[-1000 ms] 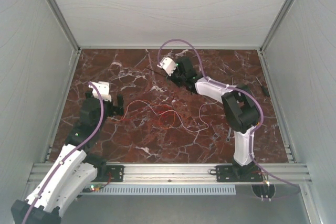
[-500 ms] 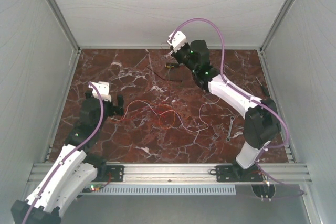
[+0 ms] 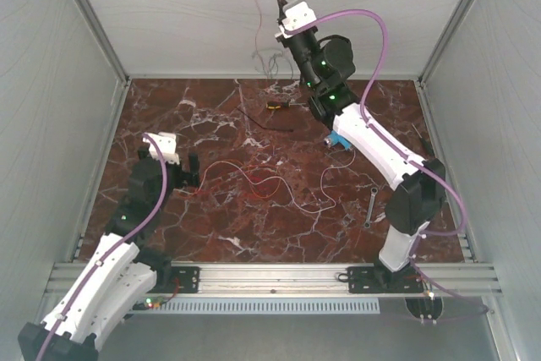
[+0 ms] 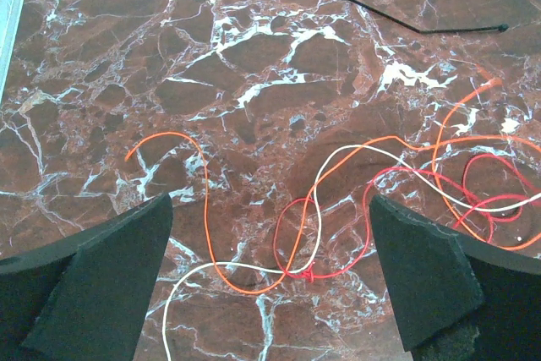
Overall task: Zip-tie the wires
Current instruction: Untie the cable at the center of the board.
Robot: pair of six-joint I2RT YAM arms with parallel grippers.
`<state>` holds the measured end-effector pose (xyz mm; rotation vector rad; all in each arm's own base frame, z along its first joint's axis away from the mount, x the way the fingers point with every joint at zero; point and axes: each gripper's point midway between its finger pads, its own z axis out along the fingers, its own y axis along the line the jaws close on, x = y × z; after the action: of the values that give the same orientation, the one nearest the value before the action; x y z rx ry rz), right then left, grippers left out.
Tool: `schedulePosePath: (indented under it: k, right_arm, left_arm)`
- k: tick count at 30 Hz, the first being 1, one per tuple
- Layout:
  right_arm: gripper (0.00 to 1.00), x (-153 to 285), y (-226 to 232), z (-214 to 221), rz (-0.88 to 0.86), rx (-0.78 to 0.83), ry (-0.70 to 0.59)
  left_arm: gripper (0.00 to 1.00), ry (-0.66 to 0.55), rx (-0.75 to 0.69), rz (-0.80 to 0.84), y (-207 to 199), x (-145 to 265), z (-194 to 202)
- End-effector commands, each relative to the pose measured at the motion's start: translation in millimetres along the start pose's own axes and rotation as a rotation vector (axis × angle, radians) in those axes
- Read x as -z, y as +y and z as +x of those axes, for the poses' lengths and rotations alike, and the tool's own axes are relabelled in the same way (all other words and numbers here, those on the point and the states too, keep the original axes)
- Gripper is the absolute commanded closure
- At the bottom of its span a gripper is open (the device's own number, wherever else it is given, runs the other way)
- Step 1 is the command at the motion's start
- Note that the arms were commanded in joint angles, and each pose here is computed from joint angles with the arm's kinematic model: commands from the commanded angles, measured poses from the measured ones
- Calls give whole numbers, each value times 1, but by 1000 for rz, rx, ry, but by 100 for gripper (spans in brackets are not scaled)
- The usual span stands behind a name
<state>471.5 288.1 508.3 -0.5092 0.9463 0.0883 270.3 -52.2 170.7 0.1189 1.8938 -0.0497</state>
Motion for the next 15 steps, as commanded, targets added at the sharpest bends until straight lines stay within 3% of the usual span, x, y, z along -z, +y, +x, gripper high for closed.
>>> schedulePosePath:
  k: [1,6,9,11,15]
  right_arm:
    - [100,-14,-29,-63,166,57,-214]
    - [100,-27,-44,-112,222,83,-333]
    - [100,-28,-49,-113,275,85,-330]
    - [100,-25,-32,-80,224,82,-259]
    - [100,3,26,42,85,139,-10]
  left_arm:
    - [0,-73,16,11,-2,0,-17]
    - [0,-70,18,19,-3,0,-17]
    - [0,-73,16,21,-4,0,-18]
    - [0,-77,17,16,-3,1,-19]
    - [0,-86,19,24,-4,2,-19]
